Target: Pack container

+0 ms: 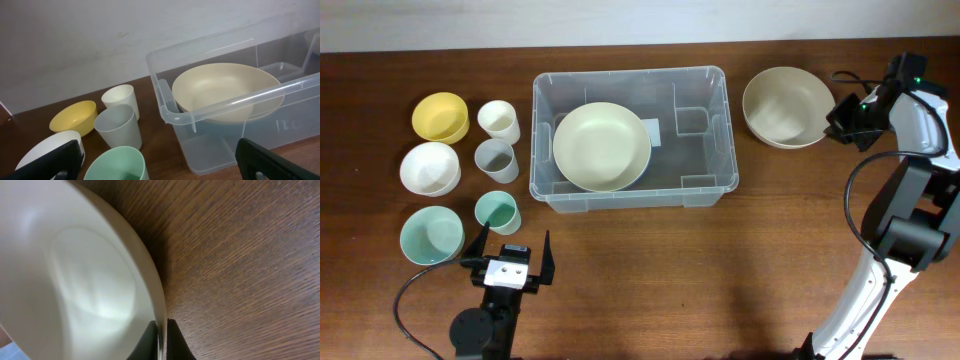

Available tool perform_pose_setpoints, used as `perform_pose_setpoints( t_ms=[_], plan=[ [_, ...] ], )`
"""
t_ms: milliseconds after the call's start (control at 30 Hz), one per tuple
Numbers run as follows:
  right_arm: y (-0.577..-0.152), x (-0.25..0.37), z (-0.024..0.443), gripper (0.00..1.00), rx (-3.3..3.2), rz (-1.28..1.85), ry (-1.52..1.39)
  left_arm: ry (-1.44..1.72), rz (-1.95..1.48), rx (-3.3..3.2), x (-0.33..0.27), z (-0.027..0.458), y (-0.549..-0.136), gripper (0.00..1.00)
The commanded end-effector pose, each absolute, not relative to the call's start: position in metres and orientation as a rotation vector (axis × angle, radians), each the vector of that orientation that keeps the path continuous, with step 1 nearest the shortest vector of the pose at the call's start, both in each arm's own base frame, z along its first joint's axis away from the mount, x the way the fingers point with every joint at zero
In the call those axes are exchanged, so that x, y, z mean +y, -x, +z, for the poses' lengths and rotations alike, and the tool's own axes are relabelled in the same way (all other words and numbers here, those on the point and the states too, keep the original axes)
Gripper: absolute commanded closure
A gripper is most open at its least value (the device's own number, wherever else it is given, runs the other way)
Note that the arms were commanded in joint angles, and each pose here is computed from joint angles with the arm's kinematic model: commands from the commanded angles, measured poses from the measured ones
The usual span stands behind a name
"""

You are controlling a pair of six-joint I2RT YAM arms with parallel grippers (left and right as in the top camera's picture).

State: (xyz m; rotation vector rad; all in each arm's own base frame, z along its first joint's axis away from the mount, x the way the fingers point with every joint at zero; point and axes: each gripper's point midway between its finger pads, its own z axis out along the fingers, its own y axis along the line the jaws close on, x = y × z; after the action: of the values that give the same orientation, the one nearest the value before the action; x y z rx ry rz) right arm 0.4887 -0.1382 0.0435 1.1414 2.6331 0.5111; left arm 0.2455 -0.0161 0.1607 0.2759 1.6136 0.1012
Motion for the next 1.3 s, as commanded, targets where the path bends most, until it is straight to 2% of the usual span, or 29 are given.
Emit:
perform_pose_setpoints(
  t_ms=[0, 33, 100, 833, 933, 1267],
  plan=[
    [-0.486, -0.136, 0.039, 0.84, 2.666, 0.520, -1.078, -0.289, 0.106, 1.611, -0.016, 0.160, -0.245, 0.00],
    [-0.485, -0.136, 0.039, 0.79, 2.668, 0.521, -1.080, -0.289, 0.106, 1.611, -0.016, 0.160, -0.245, 0.00],
    [-0.485, -0.134, 0.039, 0.76, 2.672, 0.522, -1.078, -0.289, 0.106, 1.611, -0.016, 0.160, -0.245, 0.00],
    [-0.486, -0.122, 0.031, 0.75, 2.723, 0.385, -1.037, -0.289, 0.106, 1.611, -0.017, 0.160, -0.245, 0.00],
    [-0.486, -0.122, 0.031, 0.70, 2.721, 0.385, -1.035, -0.289, 0.106, 1.611, -0.016, 0.160, -0.245, 0.00],
    [-0.486, -0.122, 0.027, 0.67, 2.729, 0.381, -1.039, -0.289, 0.106, 1.611, -0.017, 0.160, -0.245, 0.00]
  ],
)
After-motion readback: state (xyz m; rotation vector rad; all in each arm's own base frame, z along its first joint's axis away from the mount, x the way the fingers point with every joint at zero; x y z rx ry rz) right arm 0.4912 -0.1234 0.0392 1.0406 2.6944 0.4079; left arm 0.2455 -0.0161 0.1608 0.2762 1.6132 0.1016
